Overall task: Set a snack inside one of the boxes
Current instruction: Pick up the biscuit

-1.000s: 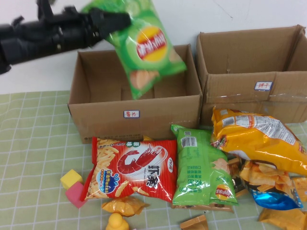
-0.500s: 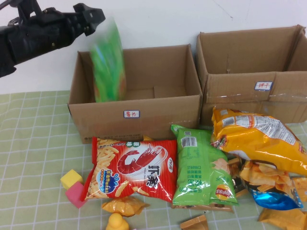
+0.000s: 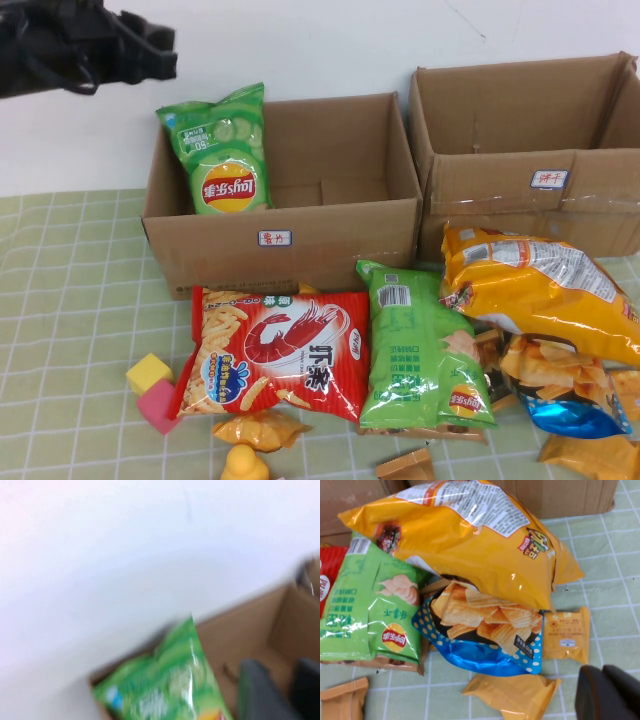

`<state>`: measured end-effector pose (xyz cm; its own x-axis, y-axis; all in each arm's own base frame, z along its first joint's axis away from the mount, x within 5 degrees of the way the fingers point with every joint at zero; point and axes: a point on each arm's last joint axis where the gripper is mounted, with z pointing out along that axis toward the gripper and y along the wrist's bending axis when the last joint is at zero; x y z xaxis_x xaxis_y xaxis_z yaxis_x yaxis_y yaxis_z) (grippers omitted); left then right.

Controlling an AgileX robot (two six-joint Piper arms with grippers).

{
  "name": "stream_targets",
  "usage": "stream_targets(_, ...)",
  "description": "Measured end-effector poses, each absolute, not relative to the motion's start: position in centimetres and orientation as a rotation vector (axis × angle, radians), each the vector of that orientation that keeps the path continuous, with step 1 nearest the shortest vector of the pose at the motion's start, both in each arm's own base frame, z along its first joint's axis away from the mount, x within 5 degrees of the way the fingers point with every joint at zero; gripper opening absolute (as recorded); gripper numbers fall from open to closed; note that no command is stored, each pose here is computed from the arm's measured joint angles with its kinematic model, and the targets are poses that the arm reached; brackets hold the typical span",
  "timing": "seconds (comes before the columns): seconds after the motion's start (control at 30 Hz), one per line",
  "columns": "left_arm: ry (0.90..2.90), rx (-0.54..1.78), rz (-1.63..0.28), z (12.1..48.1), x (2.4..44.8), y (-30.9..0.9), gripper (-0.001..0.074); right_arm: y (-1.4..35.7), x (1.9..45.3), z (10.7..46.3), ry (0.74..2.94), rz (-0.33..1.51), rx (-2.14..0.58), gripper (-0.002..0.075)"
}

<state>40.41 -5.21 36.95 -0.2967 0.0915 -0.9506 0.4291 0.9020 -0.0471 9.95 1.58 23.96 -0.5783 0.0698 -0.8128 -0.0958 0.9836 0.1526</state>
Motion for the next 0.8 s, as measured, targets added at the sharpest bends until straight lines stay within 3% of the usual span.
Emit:
stream_targets(0.1, 1.926, 0.5, -0.286, 37.7, 38.7, -5.1, 0.0045, 1.6, 10.0, 24.0, 2.176, 0.215, -0.031, -0.0002)
stream_targets(0.2, 2.019, 0.582, -0.254, 37.7, 37.4, -5.0, 0.0013, 1.6, 10.0, 24.0, 2.175, 0.21, -0.04, -0.0002)
stream_targets(0.4, 2.241, 0.537, -0.257, 37.7, 34.9, -4.4, 0.0001, 1.6, 9.9, 23.9, 2.178, 0.209, -0.046, -0.0002)
stream_targets(0.67, 2.159, 0.495, -0.294, 40.7, 29.6, -4.4, 0.0, 1.6, 9.9, 23.9, 2.184, 0.21, -0.048, -0.0002)
stream_targets(0.8, 2.125, 0.468, -0.274, 40.2, 25.6, -4.1, 0.0, 1.6, 9.8, 23.8, 2.202, 0.214, -0.052, -0.0002)
